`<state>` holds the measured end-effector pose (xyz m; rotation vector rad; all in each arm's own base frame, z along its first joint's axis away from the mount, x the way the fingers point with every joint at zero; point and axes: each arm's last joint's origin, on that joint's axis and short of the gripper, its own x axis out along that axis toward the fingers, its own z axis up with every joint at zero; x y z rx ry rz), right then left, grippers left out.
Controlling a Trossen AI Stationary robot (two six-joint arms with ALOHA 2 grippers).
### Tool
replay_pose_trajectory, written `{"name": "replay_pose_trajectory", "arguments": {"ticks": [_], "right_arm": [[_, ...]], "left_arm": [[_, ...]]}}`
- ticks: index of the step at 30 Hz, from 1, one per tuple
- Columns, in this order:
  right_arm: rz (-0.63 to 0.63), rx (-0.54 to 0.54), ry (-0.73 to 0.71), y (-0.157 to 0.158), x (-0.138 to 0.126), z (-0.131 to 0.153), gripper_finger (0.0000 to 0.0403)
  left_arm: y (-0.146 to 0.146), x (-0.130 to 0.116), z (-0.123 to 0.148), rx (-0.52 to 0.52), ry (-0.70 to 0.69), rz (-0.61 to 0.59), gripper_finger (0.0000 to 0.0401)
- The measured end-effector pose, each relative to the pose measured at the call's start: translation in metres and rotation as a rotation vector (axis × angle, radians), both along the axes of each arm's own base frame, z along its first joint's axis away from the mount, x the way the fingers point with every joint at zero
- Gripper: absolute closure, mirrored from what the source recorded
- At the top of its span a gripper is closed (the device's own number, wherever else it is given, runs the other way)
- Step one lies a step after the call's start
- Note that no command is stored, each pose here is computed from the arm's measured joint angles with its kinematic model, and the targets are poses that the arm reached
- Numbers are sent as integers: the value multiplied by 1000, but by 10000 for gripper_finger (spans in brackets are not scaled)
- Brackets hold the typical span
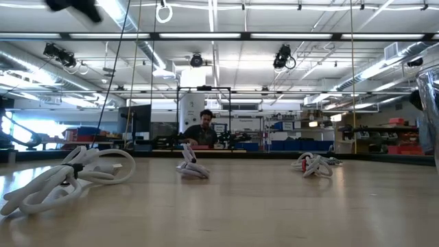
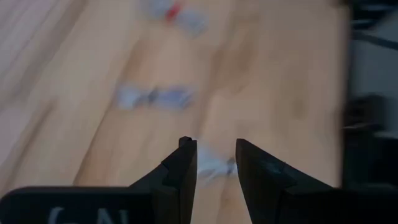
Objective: Pick and place USB-C Cables
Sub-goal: Put the blue charger cable into the transparent bin
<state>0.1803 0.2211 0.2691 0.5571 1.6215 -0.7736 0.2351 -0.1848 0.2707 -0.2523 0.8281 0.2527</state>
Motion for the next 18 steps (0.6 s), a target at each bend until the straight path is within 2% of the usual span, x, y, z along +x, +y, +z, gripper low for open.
{"name": "replay_pose_trajectory", "arguments": {"ticks": [4,9,12,18], "right_arm": [[67,-125,-186,-4,6,26,274],[208,-275,-411,-9,14,41,274],[293,-353,-460,-13,19,42,274],[376,-434,-477,-22,28,44,274]], "left_arm": [[0,-7,-22,-41,110,255,284],[-9,-9,-56,-60,159,544,284],[-18,-6,-81,-76,164,679,284],[-35,-11,-119,-151,335,869,285]]}}
